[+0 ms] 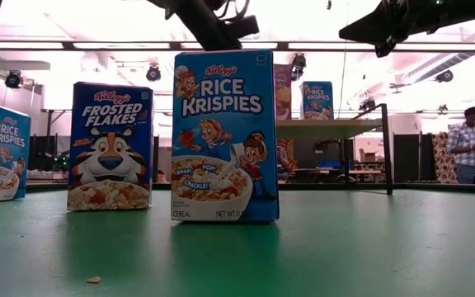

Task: Stack cereal on shelf
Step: Put the pink cereal on the shelf aligned with the other pink cereal boxes

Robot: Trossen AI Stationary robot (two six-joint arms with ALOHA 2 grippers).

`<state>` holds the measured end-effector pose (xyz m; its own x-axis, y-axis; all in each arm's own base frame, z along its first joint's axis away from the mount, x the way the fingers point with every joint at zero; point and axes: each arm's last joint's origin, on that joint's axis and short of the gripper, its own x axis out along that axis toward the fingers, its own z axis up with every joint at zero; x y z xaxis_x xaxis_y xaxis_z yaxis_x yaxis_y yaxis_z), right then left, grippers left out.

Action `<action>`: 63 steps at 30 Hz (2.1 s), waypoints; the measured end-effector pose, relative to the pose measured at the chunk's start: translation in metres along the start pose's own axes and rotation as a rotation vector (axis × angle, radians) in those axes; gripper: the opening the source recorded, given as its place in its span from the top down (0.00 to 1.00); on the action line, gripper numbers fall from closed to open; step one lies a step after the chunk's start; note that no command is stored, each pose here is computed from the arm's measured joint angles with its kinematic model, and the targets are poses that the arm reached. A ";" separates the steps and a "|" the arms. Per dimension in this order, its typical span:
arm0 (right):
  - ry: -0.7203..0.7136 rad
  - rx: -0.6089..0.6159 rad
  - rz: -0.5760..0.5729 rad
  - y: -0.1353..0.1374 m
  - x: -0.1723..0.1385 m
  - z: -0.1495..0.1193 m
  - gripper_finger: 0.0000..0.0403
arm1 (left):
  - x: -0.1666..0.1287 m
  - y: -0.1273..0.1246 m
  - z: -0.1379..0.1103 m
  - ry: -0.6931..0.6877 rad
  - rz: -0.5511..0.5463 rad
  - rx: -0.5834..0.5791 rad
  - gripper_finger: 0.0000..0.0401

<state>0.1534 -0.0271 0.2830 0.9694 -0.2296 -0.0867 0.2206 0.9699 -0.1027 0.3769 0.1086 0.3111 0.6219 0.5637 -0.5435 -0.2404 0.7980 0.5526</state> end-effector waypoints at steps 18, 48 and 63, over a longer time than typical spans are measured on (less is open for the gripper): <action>0.003 -0.010 0.000 0.000 0.000 -0.001 0.98 | 0.010 -0.007 0.004 -0.063 -0.061 -0.043 1.00; -0.001 -0.024 -0.001 0.000 0.000 0.000 0.98 | -0.003 -0.028 0.020 -0.197 -0.286 -0.159 1.00; -0.004 -0.034 -0.002 0.000 0.000 0.000 0.98 | 0.001 -0.018 0.022 -0.159 0.002 -0.195 1.00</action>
<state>0.1534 -0.0272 0.2831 0.9695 -0.2308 -0.0822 0.2185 0.9663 -0.1364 0.3978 0.0899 0.3146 0.7269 0.5374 -0.4275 -0.3720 0.8314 0.4127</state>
